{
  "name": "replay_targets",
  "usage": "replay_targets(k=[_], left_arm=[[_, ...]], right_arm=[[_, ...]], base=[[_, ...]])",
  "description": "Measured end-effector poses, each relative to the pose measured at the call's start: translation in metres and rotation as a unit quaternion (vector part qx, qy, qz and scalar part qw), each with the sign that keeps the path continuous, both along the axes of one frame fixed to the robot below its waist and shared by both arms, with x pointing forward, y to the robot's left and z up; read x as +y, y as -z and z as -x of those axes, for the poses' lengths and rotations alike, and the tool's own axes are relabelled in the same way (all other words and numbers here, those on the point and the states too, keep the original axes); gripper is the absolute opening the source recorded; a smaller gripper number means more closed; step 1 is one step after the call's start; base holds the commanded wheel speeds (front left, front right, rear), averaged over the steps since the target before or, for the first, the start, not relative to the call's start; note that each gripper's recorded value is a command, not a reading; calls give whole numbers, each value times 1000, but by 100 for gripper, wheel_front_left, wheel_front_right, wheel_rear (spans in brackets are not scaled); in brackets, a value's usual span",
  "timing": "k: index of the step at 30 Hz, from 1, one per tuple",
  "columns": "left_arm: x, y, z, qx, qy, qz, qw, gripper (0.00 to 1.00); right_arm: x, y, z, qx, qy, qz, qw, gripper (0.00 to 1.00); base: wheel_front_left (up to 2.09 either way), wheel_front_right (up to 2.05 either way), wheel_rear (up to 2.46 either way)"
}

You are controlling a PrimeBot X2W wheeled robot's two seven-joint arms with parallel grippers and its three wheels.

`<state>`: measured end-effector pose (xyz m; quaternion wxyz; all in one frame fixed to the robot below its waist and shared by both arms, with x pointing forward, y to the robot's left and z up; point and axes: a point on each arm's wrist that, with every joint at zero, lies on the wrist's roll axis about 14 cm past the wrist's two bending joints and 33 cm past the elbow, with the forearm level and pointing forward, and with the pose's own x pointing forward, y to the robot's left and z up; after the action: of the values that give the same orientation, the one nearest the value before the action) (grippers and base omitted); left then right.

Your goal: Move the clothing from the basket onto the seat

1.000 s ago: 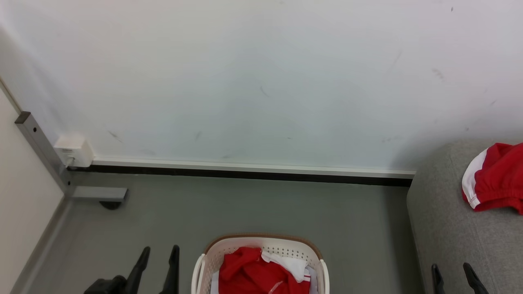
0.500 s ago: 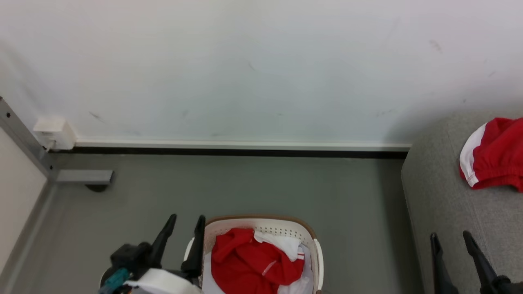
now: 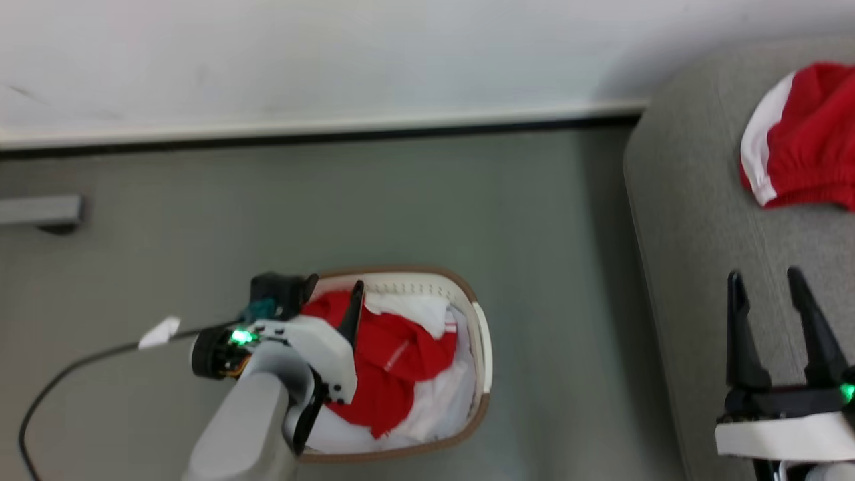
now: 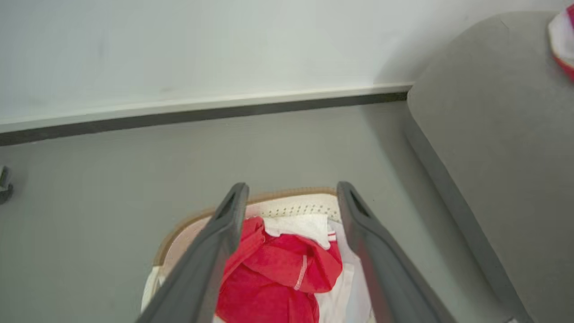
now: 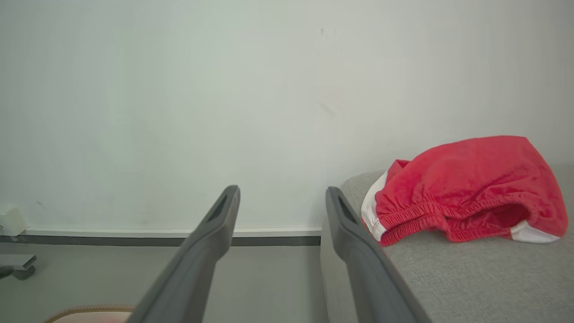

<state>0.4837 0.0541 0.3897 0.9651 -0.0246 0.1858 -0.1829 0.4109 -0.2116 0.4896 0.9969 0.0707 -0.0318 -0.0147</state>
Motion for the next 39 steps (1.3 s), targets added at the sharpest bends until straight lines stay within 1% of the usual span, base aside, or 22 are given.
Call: replay_targets(k=[4,8,13,16,21,25,31,36,39], left_arm=[[-11,50,-10,83,23,-36,996,100],[-11,104,-5,164,42,-85,982,100],[-7,143,-19,200,49,-124,971,100],[-5,167,-18,224,54,-139,963,100],[8,199,-21,247,56,-172,952,100],[17,214,-33,241,53,-193,950,100],[28,239,-36,261,50,-208,941,100],[31,251,-41,260,49,-215,940,100],[29,255,-42,262,51,-210,941,100]], right_arm=[[-9,10,-16,7,12,4,1000,100],[-19,26,-26,25,25,1,999,100],[-29,40,-36,37,37,6,999,100],[-31,53,-38,52,41,5,998,100],[-39,68,-41,69,52,2,996,100],[-42,80,-43,82,55,1,995,100],[-41,98,-48,99,54,-7,994,100],[-42,112,-49,114,55,-4,992,100],[-42,116,-50,118,54,-4,991,100]], base=[[0,0,0],[0,0,0],[0,0,0],[0,0,0],[0,0,0],[0,0,0],[0,0,0],[0,0,0],[0,0,0]])
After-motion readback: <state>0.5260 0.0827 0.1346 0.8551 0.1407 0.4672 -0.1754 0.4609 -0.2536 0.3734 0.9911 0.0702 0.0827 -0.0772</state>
